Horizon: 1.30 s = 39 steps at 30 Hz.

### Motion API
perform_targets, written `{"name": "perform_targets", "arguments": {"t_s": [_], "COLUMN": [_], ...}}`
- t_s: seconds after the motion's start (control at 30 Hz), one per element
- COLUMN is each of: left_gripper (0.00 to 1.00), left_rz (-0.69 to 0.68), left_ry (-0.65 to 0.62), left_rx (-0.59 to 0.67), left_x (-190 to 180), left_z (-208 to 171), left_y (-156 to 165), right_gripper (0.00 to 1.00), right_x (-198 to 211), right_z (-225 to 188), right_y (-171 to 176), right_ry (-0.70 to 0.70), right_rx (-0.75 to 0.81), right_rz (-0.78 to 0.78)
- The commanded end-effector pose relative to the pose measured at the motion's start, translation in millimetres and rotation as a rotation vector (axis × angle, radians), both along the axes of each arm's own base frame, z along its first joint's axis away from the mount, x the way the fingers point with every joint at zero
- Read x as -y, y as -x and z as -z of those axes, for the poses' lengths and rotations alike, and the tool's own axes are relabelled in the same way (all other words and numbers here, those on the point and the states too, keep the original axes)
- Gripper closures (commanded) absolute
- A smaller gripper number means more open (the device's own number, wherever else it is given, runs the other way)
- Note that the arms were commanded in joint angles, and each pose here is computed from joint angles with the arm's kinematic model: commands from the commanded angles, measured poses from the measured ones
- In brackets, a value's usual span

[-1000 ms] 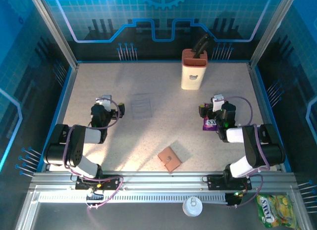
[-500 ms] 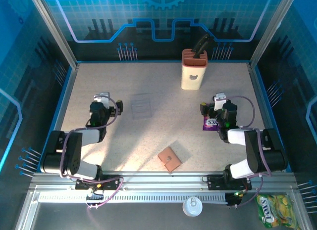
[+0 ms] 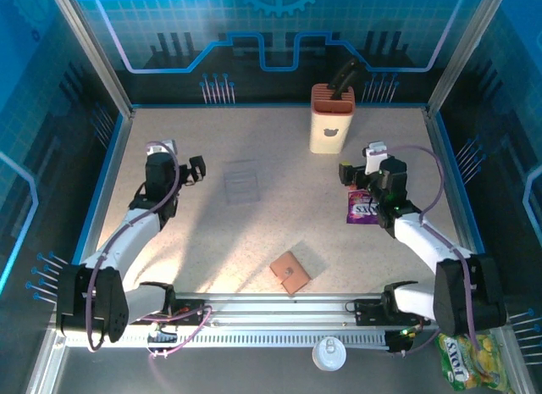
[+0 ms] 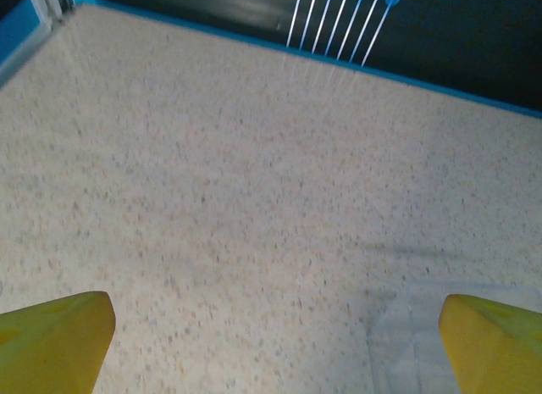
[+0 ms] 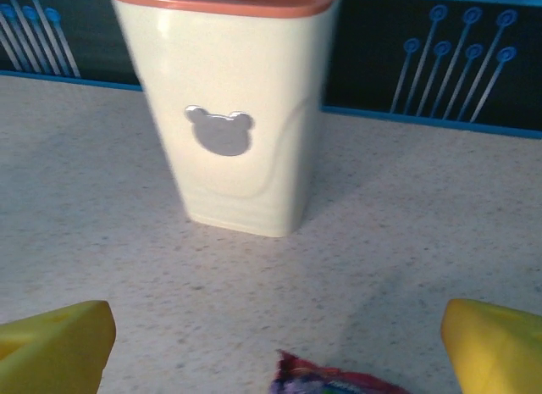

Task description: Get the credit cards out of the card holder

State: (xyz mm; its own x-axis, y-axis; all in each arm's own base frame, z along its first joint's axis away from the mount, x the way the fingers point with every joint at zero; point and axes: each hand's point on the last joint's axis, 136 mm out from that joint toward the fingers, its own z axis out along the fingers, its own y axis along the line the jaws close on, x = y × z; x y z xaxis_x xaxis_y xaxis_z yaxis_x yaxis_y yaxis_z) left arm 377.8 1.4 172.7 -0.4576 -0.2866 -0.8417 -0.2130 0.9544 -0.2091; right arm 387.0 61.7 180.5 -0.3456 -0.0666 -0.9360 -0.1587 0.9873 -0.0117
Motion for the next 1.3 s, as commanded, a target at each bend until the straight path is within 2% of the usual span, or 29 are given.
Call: {"name": "perform_targets", "arguments": {"t_s": [0.0,0.07,0.17,0.37,0.53,0.73,1.0,1.27], "left_gripper": [0.01,0.01,0.01,0.08,0.09,0.09,0.08,0.08], "left_rz": [-0.021,-0.014,0.011,0.107,0.192,0.212,0.291,0.409], "left_ry": [0.096,0.143,0.177,0.279,0.402,0.463,0.507,0.566], "left_rx": [-0.176,-0.199,-0.252,-0.354,-0.374,-0.437,-0.454,-0.431], "left_x": [11,22,38,77,107,121,140,170], "left_z": [24,27,32,40,46,67,79,67], "left_y": [24,24,22,14,1,-14,-37,-45], "right_gripper": [0.02,0.05,0.07,0.09,0.09,0.09,0.09,0.09], "right_x": [-14,-24,-40,-61,-63,-61,-67,-70], "right_z": [8,7,5,2,6,10,20,25], "right_y": [18,23,32,54,67,73,76,78], "right_ry": [-0.072,-0.156,-0.211,-0.193,-0.185,-0.215,-0.247,-0.259], "right_rx": [-0.135,-0.191,-0.26,-0.287,-0.281,-0.282,-0.309,-0.321], "right_rz": [0.006,-0.002,-0.03,-0.088,-0.095,-0.083,-0.1,-0.11]}}
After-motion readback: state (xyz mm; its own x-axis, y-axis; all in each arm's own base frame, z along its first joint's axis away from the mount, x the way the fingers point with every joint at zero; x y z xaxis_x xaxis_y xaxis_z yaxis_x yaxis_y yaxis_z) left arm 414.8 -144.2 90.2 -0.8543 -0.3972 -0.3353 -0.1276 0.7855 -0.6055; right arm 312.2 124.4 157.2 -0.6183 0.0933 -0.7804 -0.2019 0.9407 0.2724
